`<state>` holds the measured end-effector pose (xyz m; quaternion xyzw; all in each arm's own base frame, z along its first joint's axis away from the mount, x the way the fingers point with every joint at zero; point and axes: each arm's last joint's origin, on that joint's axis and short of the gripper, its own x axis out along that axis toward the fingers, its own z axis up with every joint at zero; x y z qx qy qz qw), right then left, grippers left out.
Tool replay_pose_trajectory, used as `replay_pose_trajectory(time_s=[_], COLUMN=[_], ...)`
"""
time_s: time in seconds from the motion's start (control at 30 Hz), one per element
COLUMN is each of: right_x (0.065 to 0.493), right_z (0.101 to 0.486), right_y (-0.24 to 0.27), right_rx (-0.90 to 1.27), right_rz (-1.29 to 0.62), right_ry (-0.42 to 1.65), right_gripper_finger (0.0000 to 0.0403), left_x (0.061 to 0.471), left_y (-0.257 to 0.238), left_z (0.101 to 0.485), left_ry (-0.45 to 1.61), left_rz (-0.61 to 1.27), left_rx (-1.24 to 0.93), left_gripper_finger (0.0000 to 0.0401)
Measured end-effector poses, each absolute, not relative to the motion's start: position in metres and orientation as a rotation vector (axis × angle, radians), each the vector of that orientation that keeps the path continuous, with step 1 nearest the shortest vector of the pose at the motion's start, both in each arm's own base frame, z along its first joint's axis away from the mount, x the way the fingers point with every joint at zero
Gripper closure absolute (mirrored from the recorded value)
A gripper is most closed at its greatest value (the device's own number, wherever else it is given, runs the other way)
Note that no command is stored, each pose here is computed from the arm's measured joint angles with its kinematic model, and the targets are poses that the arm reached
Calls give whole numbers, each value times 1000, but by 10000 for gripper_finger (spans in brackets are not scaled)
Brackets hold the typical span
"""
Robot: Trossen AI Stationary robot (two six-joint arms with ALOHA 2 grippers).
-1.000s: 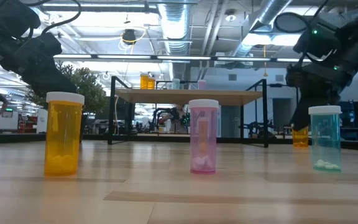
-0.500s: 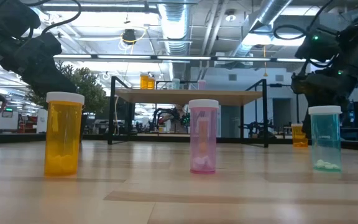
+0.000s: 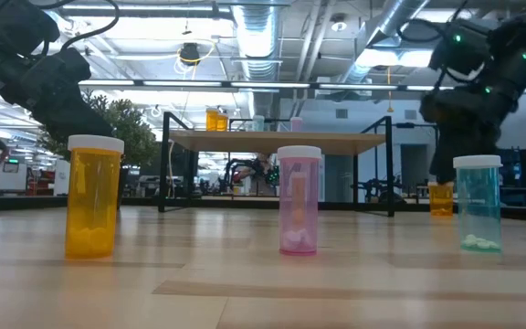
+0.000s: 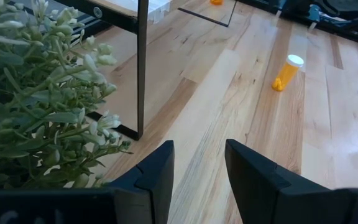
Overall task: Pick and place medicine bottles onto shelf by color
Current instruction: Put the big orange pill bottle on the shelf
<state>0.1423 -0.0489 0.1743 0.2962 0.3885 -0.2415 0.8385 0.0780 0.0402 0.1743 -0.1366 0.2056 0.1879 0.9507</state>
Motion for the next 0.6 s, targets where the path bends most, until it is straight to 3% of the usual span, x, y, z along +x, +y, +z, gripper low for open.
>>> replay_pose_trajectory(time_s=[0.17,0.37,0.6], right_x=[140,132,120], right_z=[199,220,224], right_y=[-54,-62,-83], right_rx=[536,398,471], right_rz=[-681,-1081,-1303], right_ry=[851,767,691], right_gripper_finger=[168,168,168], left_x=[78,78,78], left_y=[40,40,40], left_z=[174,174,174], left_ry=[418,418,418], left_rz=[382,382,382], left_rx=[-278,-278,-278], left_gripper_finger=[271,271,271])
